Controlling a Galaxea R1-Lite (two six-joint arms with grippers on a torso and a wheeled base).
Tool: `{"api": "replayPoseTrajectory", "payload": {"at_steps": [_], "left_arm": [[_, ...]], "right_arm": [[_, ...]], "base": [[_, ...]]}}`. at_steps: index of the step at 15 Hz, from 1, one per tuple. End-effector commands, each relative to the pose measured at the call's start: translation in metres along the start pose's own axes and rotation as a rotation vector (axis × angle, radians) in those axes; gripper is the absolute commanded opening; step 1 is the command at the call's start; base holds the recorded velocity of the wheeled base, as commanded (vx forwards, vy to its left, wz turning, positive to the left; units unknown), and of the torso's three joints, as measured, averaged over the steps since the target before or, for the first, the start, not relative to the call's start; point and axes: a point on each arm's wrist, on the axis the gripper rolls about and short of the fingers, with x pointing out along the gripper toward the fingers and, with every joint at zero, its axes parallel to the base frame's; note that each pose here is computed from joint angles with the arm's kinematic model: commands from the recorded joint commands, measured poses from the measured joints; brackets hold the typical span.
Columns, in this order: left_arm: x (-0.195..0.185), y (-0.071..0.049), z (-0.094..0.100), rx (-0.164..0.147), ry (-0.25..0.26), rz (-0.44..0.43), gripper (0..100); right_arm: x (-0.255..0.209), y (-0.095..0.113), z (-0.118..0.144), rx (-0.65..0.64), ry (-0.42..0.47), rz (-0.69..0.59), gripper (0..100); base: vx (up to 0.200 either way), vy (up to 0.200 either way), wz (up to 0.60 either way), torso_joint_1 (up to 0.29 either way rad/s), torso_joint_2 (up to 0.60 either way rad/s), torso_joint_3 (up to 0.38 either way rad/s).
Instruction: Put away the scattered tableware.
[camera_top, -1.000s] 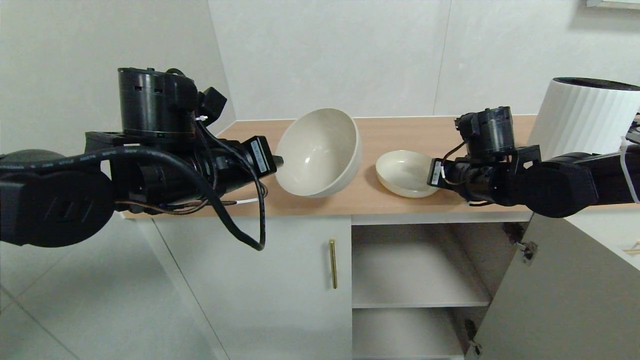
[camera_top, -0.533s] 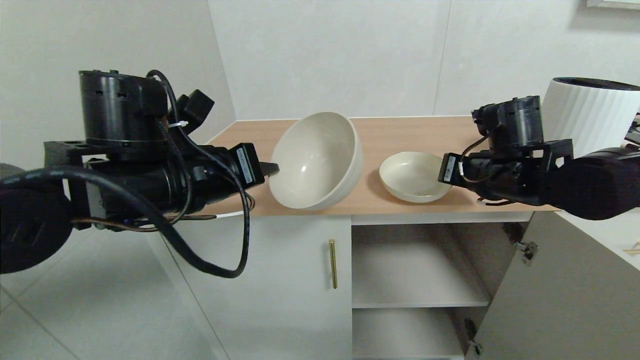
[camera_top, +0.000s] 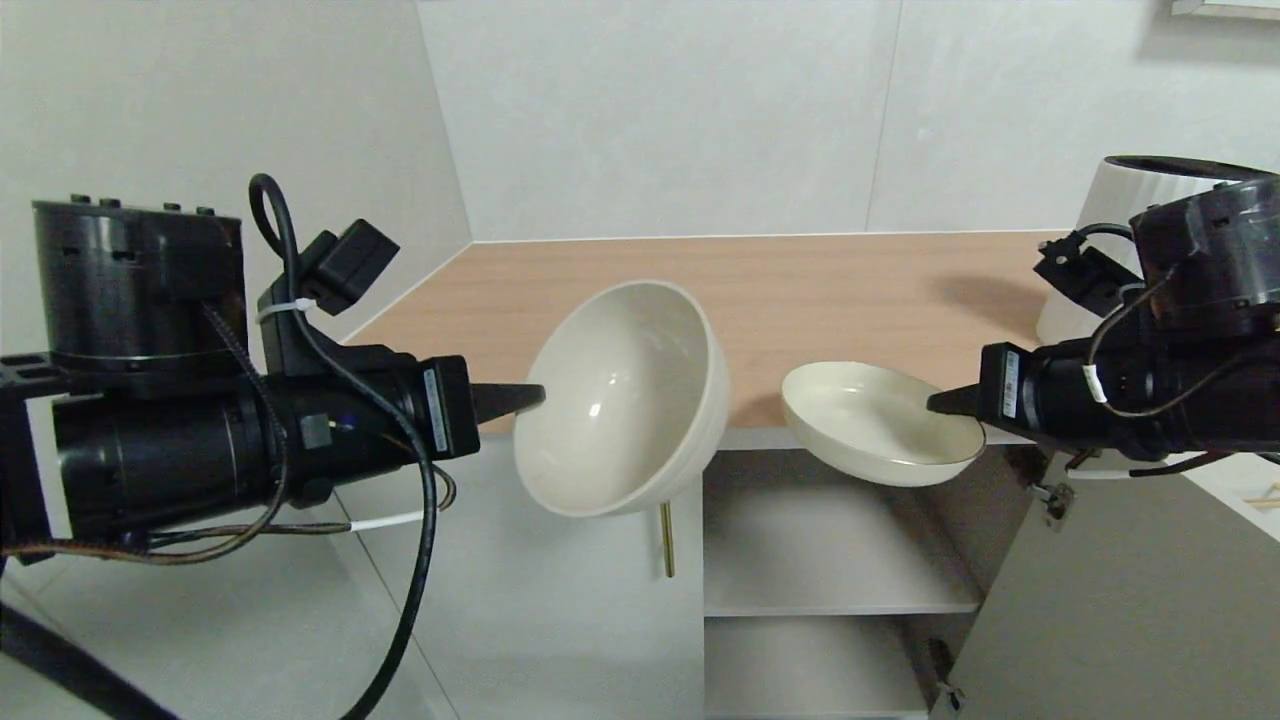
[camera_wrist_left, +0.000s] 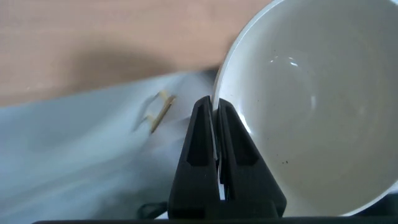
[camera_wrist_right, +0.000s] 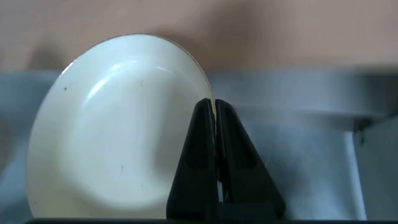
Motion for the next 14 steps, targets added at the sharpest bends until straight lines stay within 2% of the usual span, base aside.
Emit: {"api": "replayPoseTrajectory", "payload": {"at_steps": [1, 2, 6, 7, 10, 14], "left_arm": [[0.000, 0.002, -0.008, 0.012, 0.027, 0.006, 0], [0.006, 0.002, -0.016, 0.021, 0.063, 0.000, 0], [0.035, 0.004, -0.039, 0.015, 0.180, 0.002, 0], [0.038, 0.004, -0.041, 0.015, 0.189, 0.001, 0], [0.042, 0.004, -0.044, 0.014, 0.204, 0.005, 0], [0.042, 0.005, -0.045, 0.015, 0.207, 0.006, 0]], "right_arm": [[-0.014, -0.003, -0.004, 0.003, -0.005, 0.008, 0], [-0.009, -0.010, -0.015, 0.000, 0.034, -0.013, 0], [0.004, -0.024, -0.026, -0.033, 0.096, -0.057, 0], [0.006, -0.025, -0.028, -0.042, 0.104, -0.061, 0], [0.010, -0.027, -0.032, -0.065, 0.125, -0.068, 0], [0.014, -0.028, -0.034, -0.068, 0.138, -0.075, 0]], "base": [[0.000, 0.000, 0.00, 0.000, 0.00, 0.000], [0.000, 0.000, 0.00, 0.000, 0.00, 0.000], [0.000, 0.000, 0.00, 0.000, 0.00, 0.000], [0.000, 0.000, 0.00, 0.000, 0.00, 0.000], [-0.200, 0.000, 0.00, 0.007, 0.00, 0.006], [0.000, 0.000, 0.00, 0.000, 0.00, 0.000]]}}
